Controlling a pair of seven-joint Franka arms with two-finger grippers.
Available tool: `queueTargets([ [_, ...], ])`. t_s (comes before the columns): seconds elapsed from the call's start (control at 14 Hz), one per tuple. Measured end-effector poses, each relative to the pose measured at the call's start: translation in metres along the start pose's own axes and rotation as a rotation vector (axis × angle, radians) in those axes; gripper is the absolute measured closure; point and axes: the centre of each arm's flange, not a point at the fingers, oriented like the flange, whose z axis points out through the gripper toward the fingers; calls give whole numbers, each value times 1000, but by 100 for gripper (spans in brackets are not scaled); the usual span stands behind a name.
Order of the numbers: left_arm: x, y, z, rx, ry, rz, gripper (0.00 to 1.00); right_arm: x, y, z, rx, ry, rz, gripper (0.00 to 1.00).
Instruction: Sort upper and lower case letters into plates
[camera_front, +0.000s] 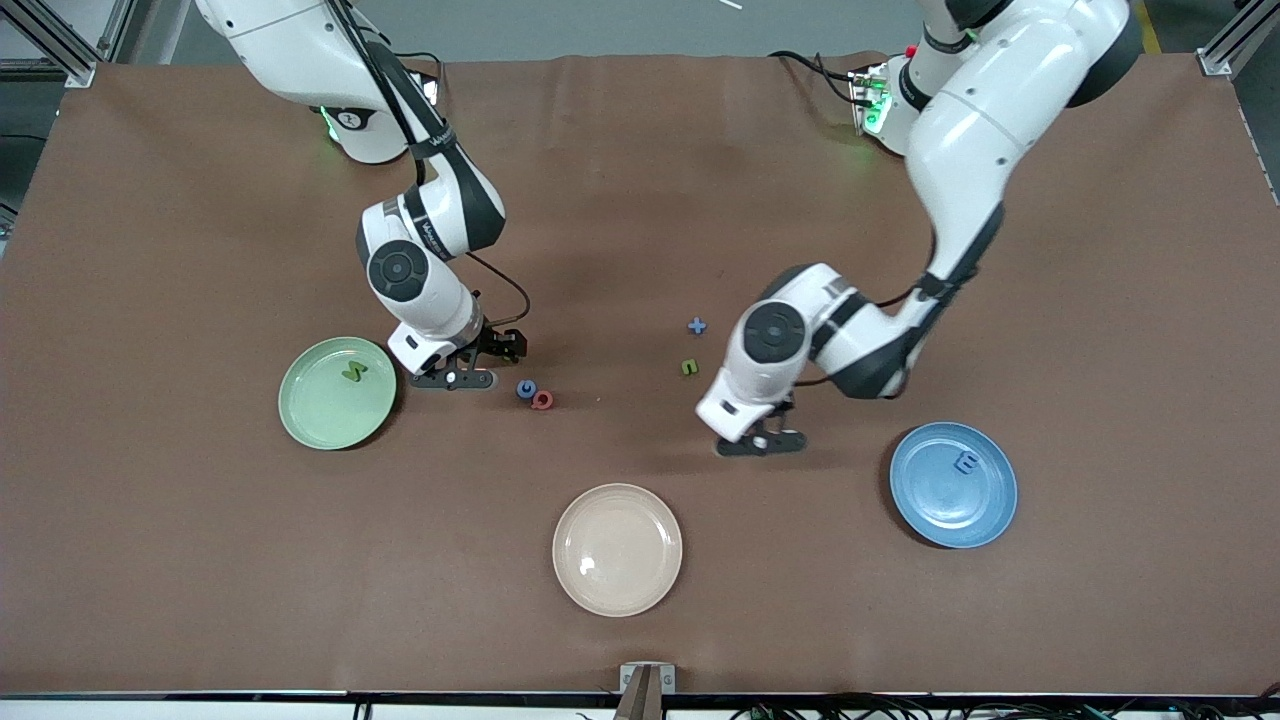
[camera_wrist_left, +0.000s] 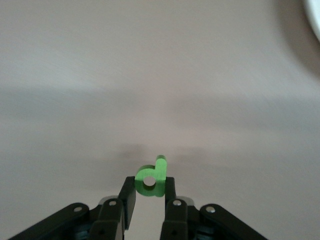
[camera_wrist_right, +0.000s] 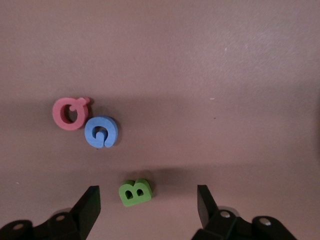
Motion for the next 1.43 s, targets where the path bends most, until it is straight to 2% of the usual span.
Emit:
queueTargets([
  [0.29,49,-89,-17,37,0,-114,72,-8,-6,7,-7,-10,-17,15],
  [0.57,90,-193,-13,43,-13,-125,72,-19,-10,22,-1,19,-34,17],
  [0.71,101,-240,-7,46,-25,-142,72,-23,-11,34,-6,18,-40,20],
  [0.86,102,-259,-2,48,-37,-157,72,-25,-12,39,-8,18,-43,24],
  [1.21,96,-243,3,47,-47,-147,30,-24,-12,39,-7,20,-42,30],
  [1.28,95,-239,2,45,-46,-144,22,-24,-12,39,-7,20,-42,35],
  [1.43,88,-218,-6,28,-57,-157,1,-24,-12,39,-7,20,-42,53],
])
